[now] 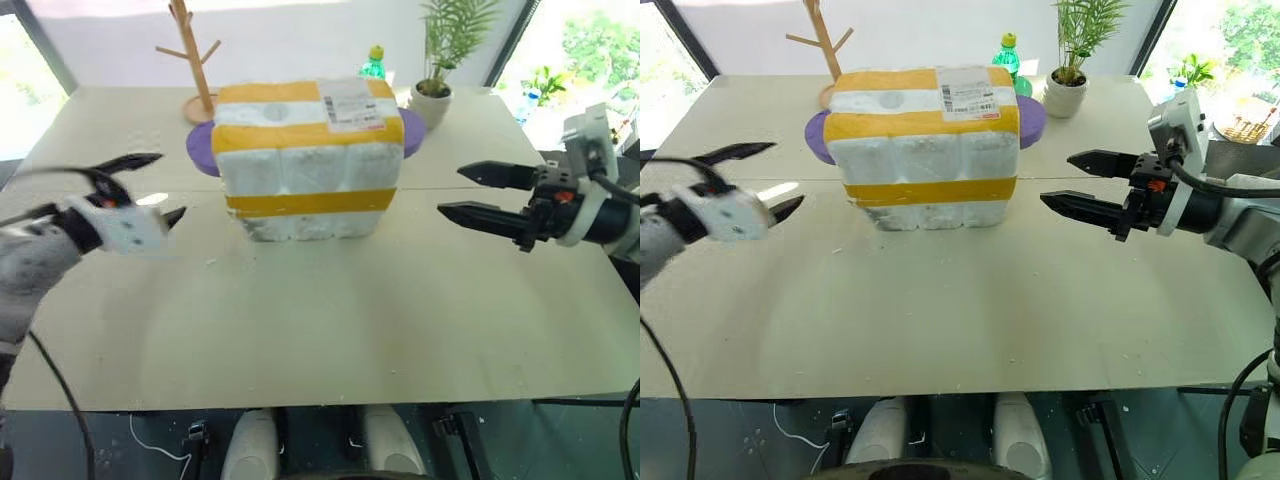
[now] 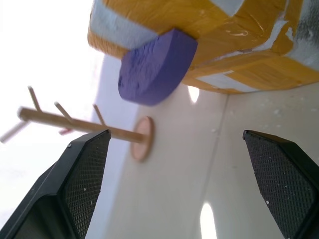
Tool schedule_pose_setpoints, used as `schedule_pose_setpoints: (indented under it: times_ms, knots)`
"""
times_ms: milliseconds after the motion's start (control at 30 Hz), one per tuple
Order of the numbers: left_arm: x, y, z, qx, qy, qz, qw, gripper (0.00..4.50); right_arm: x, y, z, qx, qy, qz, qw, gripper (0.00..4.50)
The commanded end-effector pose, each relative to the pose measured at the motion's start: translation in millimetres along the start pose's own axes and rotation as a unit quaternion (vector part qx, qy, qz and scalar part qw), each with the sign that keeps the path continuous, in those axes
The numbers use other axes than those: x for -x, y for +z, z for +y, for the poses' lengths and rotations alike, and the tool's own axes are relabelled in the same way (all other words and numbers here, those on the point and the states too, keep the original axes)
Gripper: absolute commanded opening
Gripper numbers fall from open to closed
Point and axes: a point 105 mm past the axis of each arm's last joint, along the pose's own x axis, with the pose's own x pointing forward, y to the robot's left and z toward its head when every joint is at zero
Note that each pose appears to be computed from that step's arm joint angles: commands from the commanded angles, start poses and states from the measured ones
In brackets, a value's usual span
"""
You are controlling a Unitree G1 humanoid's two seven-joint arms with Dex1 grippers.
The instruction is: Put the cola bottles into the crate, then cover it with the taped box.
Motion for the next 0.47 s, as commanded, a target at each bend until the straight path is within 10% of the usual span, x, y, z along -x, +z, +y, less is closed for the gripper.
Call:
schedule_pose_setpoints:
  times_ms: [33,167,467]
  knots:
    - [21,22,14,0.265,-0.066,-0.046,0.961,4.46,4,8,-7,0.030,0.001,0.005,1.000,4.50]
    - [46,42,6,0.343,-0.199,-0.047,0.917,4.46,0,9,-13,0.032,0.022,0.011,0.999,4.50]
    - [54,55,31,0.323,-0.239,-0.031,0.915,4.46,-13,15,-11,0.054,0.076,0.021,0.995,4.50]
